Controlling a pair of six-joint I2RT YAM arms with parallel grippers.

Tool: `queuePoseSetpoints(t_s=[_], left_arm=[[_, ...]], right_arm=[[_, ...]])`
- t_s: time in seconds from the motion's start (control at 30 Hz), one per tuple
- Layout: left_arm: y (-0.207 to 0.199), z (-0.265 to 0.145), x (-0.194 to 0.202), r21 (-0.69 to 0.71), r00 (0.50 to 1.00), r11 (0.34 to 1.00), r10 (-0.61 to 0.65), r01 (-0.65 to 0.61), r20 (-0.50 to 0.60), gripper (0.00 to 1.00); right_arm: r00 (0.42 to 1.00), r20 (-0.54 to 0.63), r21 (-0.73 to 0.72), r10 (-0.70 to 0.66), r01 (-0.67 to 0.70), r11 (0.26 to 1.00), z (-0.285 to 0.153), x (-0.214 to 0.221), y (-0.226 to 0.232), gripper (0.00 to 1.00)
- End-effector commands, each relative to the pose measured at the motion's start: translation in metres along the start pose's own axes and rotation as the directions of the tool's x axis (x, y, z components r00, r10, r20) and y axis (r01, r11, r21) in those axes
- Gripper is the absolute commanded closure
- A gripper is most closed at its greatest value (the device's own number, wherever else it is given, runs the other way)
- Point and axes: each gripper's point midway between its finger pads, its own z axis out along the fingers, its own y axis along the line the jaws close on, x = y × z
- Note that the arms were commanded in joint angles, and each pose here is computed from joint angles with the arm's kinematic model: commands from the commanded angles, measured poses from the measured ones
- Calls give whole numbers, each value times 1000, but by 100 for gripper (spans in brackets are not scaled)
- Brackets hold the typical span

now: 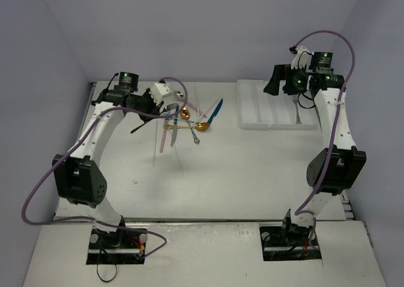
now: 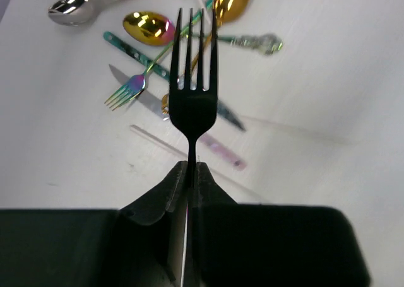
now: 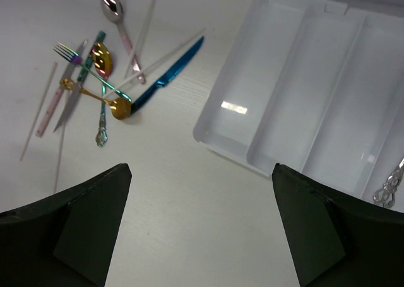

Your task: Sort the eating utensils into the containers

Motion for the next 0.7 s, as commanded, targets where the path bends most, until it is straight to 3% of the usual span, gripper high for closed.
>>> queuePoseSetpoints(t_s=[0.0,0.03,0.1,0.13,0.27,0.47,0.67], left_arm=[[-8,-51,-83,-2,848,899,-412,437,334,100],[-4,-57,-91,-11,805,875,-440,484,399,100],[-3,-67,-100,28,653,756,-583,654,484,100],[2,-72,-100,9,602,709,-606,705,521,100],[13,-82,-93,-7,409,491,-718,871,563,100],[25,-86,-72,-83,331,355,-729,931,599,100],[25,-68,-62,-88,318,327,-766,941,558,100]], right_arm=[[986,159,-62,-54,64,996,-38,-56,57,9],[985,162,-82,-51,65,994,-37,-59,68,10],[983,175,-113,-48,68,991,-38,-66,85,11],[983,175,-127,-46,69,990,-37,-67,94,12],[984,155,-226,-90,124,966,-21,-63,163,14],[988,46,-351,-148,155,923,23,-11,246,17],[978,-73,-480,-195,137,866,68,38,327,27]])
